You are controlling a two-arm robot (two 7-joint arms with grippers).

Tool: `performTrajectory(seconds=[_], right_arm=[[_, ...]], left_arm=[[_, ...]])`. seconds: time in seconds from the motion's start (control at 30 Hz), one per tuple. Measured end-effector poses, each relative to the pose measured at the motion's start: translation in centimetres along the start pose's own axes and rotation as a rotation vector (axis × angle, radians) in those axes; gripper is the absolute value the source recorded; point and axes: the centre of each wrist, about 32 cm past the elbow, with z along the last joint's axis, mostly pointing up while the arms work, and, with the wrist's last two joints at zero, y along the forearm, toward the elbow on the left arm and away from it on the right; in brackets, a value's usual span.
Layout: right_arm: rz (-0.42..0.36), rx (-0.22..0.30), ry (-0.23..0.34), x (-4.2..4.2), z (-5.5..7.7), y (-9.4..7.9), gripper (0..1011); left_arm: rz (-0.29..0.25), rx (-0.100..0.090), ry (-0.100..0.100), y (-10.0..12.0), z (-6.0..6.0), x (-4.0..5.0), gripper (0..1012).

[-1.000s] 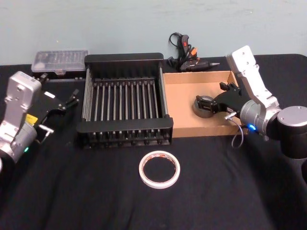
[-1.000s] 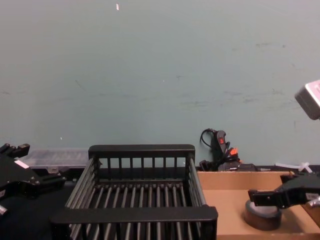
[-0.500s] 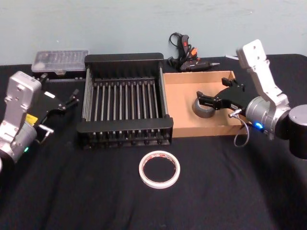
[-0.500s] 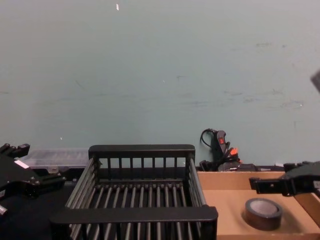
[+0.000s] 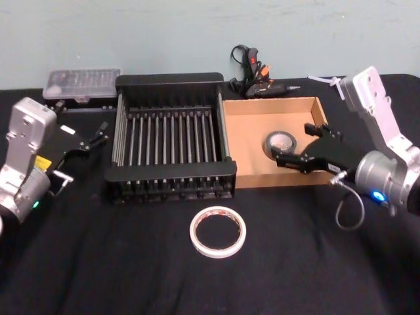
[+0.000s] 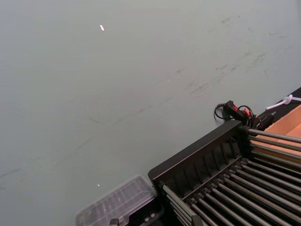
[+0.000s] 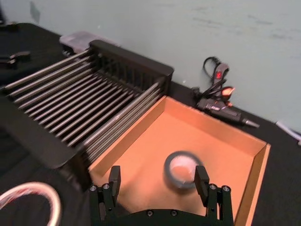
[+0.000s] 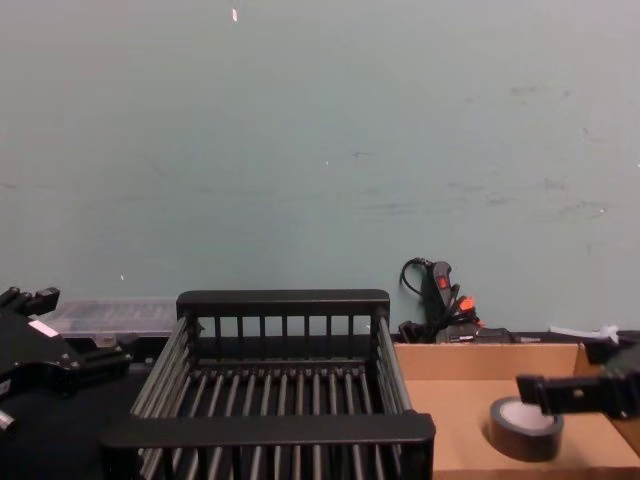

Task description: Pick up the white tape and place it into the black box , Pick up the silver tape and place it into the brown box.

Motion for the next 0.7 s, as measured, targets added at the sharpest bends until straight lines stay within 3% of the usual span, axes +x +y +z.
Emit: performTrajectory(seconds=[0.3,0.7], right_arm=[[0.046,-0.032,0.012,-1.23,-0.5,-1.8,1002],[0.157,-0.088,-0.010,-3.12,-0.7,-1.3,1002]], left_arm=[[0.000,0.000,0.000,0.0,0.0,0.00,1002],[0.000,0.000,0.000,0.0,0.0,0.00,1001]])
